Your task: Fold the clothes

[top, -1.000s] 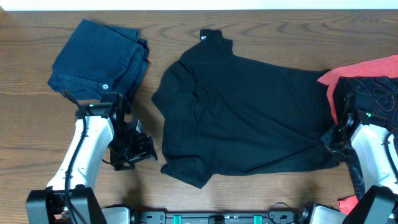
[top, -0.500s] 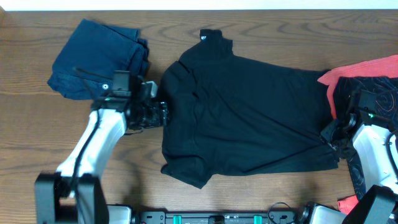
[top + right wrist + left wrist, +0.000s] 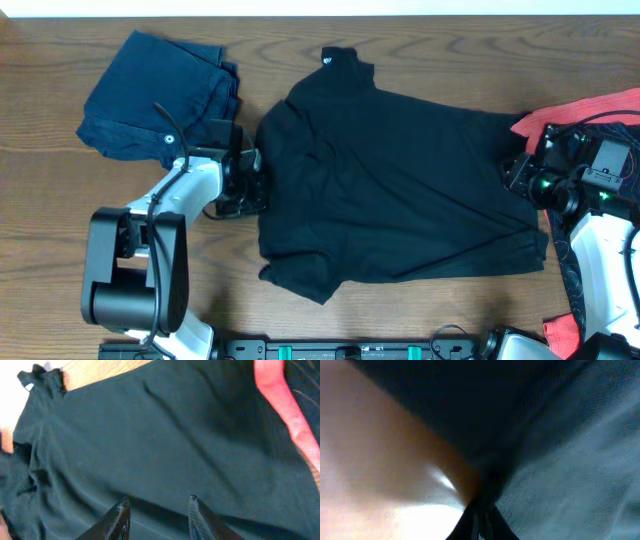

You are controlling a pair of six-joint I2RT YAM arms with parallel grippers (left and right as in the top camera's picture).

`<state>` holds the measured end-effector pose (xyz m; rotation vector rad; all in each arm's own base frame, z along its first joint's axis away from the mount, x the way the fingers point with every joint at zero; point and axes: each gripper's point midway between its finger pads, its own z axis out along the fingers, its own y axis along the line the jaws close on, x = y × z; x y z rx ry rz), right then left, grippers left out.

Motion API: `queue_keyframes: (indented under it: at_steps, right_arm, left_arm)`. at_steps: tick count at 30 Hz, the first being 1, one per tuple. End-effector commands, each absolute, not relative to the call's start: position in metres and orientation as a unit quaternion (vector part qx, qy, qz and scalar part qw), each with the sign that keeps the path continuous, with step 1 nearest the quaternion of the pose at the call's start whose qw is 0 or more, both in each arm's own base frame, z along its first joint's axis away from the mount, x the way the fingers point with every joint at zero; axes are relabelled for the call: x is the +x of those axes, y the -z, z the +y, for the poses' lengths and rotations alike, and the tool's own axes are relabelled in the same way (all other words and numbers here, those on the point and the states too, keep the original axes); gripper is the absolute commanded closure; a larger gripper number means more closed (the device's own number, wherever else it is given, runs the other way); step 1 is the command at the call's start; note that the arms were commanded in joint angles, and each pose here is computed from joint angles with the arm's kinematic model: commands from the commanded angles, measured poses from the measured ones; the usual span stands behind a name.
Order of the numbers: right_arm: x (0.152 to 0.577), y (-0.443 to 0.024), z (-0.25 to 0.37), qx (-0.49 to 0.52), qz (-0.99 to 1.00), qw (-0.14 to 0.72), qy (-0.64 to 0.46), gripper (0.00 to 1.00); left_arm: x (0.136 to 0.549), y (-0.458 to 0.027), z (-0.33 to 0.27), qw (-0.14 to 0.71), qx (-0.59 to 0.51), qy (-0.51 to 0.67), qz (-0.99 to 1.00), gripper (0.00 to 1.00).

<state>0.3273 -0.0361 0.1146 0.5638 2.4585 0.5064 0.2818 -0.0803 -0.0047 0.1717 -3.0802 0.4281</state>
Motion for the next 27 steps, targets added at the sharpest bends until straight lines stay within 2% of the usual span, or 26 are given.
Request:
queue_keyframes:
  at_steps: [1,5,10,11,12,14,17,19,22,27]
  right_arm:
    - [0.329,-0.115,-0.036,0.199,0.919,0.282,-0.189,0.63]
    - [0.334,-0.105,-0.037,0.206,0.92,0.274,-0.191,0.64]
    - [0.346,-0.084,-0.03,0.198,0.924,0.261,-0.197,0.65]
    - [0.35,-0.079,-0.027,0.195,0.925,0.258,-0.199,0.65]
    - [0.354,-0.073,-0.026,0.191,0.926,0.257,-0.2,0.64]
    - [0.363,-0.064,-0.024,0.185,0.927,0.259,-0.2,0.61]
    - [0.373,-0.046,-0.032,0.202,0.926,0.259,-0.188,0.6]
    - [0.376,-0.034,-0.036,0.218,0.925,0.254,-0.181,0.68]
    - [0.375,-0.005,-0.046,0.261,0.925,0.227,-0.16,0.87]
    - [0.34,0.047,-0.083,0.363,0.918,0.15,-0.05,0.98]
  left_arm:
    - [0.251,0.015,-0.026,0.069,0.145,-0.012,-0.987,0.94]
    - [0.234,0.012,-0.005,0.102,0.179,0.003,-0.978,0.94]
    - [0.233,0.01,0.006,0.104,0.203,-0.002,-0.974,0.94]
    - [0.235,0.008,0.005,0.098,0.205,-0.007,-0.974,0.83]
    - [0.239,0.006,0.003,0.09,0.203,-0.016,-0.975,0.64]
    - [0.248,-0.002,-0.007,0.071,0.184,-0.052,-0.979,0.51]
    - [0.262,-0.022,-0.023,0.031,0.161,-0.106,-0.981,0.4]
    - [0.272,-0.04,-0.032,-0.007,0.139,-0.137,-0.981,0.38]
    - [0.289,-0.068,-0.038,-0.079,0.109,-0.162,-0.978,0.33]
    - [0.314,-0.09,-0.036,-0.157,0.091,-0.164,-0.969,0.29]
